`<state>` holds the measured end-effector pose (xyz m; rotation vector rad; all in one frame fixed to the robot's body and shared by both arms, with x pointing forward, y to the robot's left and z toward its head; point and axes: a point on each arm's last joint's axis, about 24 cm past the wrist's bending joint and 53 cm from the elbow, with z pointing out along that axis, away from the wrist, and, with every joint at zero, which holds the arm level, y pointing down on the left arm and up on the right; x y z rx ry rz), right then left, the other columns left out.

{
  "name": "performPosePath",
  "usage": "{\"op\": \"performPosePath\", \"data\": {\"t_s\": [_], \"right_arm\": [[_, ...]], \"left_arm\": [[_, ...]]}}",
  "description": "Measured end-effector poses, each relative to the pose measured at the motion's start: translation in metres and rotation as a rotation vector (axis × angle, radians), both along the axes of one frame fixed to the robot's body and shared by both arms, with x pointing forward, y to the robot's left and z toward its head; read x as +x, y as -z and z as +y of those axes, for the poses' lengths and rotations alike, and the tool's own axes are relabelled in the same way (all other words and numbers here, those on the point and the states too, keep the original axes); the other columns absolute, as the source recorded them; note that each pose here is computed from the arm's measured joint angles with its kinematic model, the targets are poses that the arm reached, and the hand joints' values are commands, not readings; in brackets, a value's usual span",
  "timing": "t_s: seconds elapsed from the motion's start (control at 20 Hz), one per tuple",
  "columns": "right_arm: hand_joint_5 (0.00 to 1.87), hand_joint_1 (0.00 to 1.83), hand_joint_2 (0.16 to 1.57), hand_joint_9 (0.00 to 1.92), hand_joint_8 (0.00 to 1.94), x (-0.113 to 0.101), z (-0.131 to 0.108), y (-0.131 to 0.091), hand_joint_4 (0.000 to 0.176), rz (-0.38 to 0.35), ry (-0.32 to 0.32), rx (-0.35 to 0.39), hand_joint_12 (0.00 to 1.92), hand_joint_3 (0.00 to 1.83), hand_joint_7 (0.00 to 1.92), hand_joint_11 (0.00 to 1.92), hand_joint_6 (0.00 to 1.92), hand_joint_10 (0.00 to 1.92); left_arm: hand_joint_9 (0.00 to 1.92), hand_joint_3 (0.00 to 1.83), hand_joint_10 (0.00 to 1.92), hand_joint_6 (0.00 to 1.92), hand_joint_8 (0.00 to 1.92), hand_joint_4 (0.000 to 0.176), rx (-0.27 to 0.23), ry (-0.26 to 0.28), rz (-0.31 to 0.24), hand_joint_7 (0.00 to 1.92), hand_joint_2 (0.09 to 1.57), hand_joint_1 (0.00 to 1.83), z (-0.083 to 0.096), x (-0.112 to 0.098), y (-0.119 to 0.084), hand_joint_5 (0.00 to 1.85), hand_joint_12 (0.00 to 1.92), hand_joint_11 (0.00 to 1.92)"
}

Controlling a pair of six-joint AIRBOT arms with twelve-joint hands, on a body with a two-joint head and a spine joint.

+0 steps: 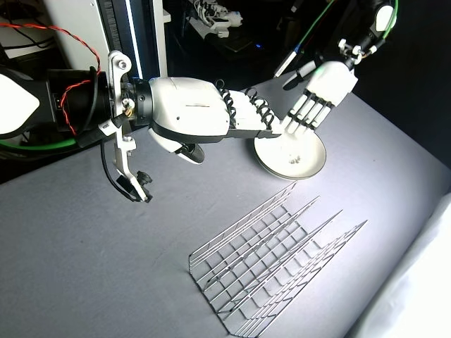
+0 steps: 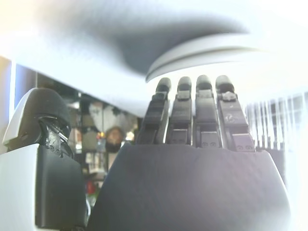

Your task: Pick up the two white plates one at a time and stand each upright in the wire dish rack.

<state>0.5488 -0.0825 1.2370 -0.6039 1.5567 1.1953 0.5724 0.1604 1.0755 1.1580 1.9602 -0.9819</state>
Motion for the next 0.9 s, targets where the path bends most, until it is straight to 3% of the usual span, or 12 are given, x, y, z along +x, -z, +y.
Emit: {"op": "performPosePath", "data": {"t_s": [0.25, 0.5, 0.9], "right_arm": [[0.0, 1.52, 1.02, 0.0, 0.0, -0.002, 0.001, -0.002, 0.0, -0.01, -0.007, 0.004, 0.0, 0.02, 0.0, 0.0, 0.0, 0.0], [0.0, 1.46, 1.05, 0.0, 0.0, -0.002, 0.001, -0.002, 0.0, -0.011, -0.009, 0.006, 0.0, 0.02, 0.0, 0.0, 0.0, 0.0], [0.0, 1.43, 1.06, 0.0, 0.0, -0.003, 0.001, -0.001, 0.0, -0.011, -0.011, 0.006, 0.0, 0.02, 0.0, 0.0, 0.0, 0.0]], "left_arm": [[0.0, 0.0, 0.0, 0.0, 0.0, 0.0, 0.021, -0.022, -0.014, 0.0, 1.11, 0.0, 0.008, 0.013, 0.005, 0.0, 0.0, 0.0], [0.0, 0.0, 0.0, 0.0, 0.0, 0.0, 0.025, -0.017, -0.015, 0.0, 1.12, 0.0, 0.009, 0.019, 0.009, 0.0, 0.0, 0.0], [0.0, 0.0, 0.0, 0.0, 0.0, 0.0, 0.032, 0.0, 0.015, 0.0, 1.11, 0.0, 0.006, 0.011, 0.021, 0.0, 0.0, 0.0]]}}
